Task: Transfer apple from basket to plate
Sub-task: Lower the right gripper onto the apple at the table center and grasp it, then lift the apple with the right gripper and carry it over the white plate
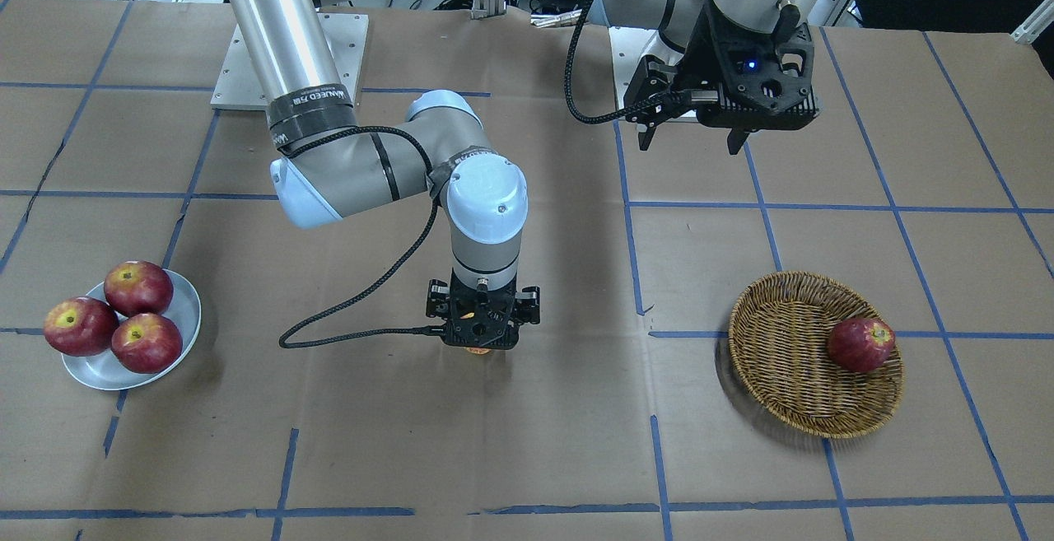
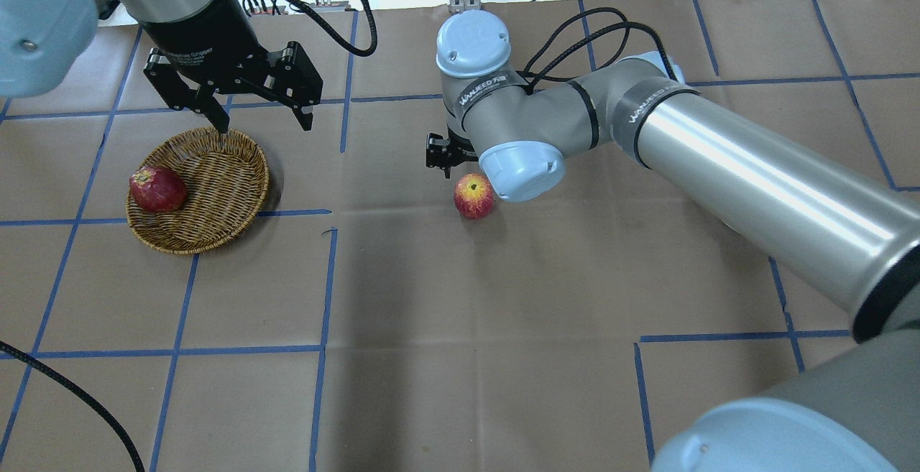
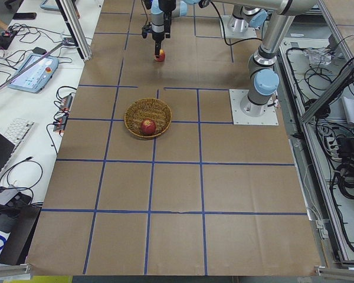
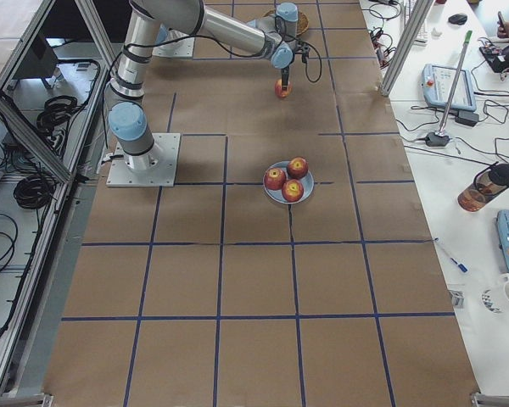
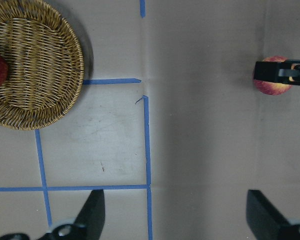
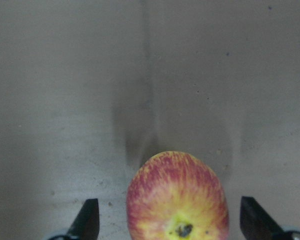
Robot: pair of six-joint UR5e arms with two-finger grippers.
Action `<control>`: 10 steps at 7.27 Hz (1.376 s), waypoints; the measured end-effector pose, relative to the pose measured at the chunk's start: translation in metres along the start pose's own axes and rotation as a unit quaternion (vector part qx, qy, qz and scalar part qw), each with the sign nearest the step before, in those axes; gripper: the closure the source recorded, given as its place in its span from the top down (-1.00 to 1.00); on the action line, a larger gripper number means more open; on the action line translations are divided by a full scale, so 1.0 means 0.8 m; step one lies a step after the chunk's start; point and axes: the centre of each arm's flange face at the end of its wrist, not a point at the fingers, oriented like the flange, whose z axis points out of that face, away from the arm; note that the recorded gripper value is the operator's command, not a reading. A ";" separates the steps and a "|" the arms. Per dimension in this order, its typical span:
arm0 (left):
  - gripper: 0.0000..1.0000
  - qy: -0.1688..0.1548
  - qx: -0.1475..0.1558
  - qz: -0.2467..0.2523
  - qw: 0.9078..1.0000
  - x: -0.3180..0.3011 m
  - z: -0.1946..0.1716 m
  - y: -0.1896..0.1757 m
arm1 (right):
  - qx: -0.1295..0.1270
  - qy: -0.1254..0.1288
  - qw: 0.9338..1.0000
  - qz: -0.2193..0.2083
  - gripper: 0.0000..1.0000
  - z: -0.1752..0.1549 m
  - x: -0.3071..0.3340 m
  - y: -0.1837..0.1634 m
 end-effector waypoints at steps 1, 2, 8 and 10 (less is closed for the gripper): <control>0.98 0.000 0.003 0.000 1.000 0.000 -0.004 0.001 | -0.005 0.004 1.000 -0.003 0.38 0.012 -0.002 0.001; 0.98 0.000 0.004 0.000 1.000 0.000 -0.006 0.003 | -0.007 0.007 1.000 -0.007 0.03 0.020 -0.002 0.000; 0.98 -0.001 0.006 0.000 1.000 -0.001 -0.007 0.006 | 0.028 -0.001 1.000 -0.001 -0.17 -0.099 0.052 -0.025; 0.98 0.000 0.006 0.000 1.000 -0.001 -0.006 0.005 | 0.023 0.007 0.999 -0.035 -0.17 -0.152 0.177 -0.031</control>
